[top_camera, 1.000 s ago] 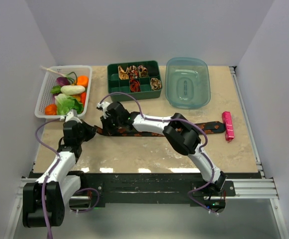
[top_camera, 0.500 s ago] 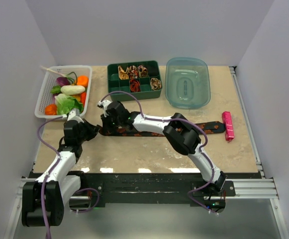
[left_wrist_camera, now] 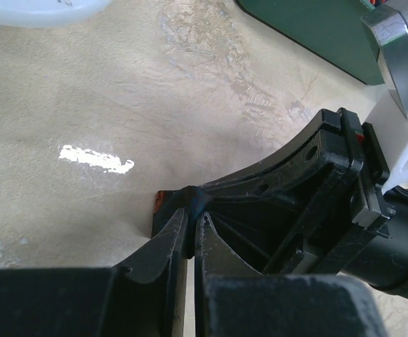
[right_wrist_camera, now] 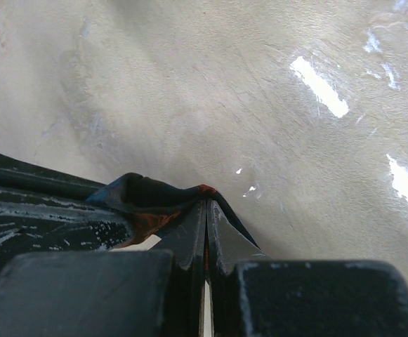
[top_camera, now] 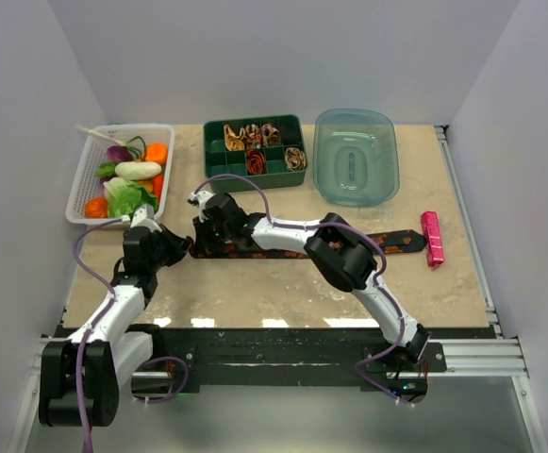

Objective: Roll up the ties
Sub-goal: Roll the tie at the center of the board.

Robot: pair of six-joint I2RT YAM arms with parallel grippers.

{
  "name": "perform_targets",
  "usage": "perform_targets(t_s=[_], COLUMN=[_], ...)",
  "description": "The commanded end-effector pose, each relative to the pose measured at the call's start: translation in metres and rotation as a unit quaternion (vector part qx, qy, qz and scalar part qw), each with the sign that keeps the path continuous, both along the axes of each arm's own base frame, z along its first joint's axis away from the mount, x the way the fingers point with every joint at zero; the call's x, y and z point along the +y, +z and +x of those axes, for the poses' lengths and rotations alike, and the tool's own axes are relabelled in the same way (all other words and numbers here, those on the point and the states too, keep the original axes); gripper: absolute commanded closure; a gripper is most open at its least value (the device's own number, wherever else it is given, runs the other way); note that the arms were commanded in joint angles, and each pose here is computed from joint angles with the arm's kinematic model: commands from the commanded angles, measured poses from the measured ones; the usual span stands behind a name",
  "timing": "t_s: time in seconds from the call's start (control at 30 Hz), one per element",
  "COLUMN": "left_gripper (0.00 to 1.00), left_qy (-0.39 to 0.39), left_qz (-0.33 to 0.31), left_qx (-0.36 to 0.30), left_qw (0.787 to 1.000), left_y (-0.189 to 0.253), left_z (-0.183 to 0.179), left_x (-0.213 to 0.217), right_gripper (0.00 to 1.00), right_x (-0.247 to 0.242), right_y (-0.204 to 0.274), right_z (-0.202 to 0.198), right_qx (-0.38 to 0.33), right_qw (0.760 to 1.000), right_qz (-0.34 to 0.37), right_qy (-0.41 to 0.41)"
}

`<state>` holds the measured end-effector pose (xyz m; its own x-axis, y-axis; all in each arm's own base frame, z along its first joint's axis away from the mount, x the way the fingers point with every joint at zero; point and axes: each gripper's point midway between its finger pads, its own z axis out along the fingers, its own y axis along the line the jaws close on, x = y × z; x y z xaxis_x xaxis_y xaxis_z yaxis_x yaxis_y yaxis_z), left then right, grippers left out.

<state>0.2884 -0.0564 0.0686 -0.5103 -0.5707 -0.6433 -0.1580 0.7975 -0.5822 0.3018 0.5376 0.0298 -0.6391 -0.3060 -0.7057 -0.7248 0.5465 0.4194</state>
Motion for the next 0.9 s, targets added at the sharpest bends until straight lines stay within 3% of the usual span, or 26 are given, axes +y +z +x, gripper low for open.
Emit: perform_targets(t_s=[0.0,0.6,0.87], left_gripper=[1.0,1.0,1.0], left_qy=[-0.027,-0.031,-0.018], left_qz=[-0.004,0.006,0.012], left_qx=[-0.054,-0.043,-0.039], left_qw=[0.998,0.999,0.999], left_y=[0.032,0.026,0.031], left_z=[0.018,0.017,0.02], left_x=[-0.015,-0.03,-0.026], right_gripper=[1.0,1.0,1.0], right_x=[0.007,-0.006,-0.028], right_y=[0.003,0.006,0.037], right_z=[-0.004,0.003,0.027], right_qx=[0.015,0.066,-0.006], right_qw=[1.0,0.996,0.999], right_qz=[0.026,0.054,-0.007], right_qy=[0.007,0.003,-0.032])
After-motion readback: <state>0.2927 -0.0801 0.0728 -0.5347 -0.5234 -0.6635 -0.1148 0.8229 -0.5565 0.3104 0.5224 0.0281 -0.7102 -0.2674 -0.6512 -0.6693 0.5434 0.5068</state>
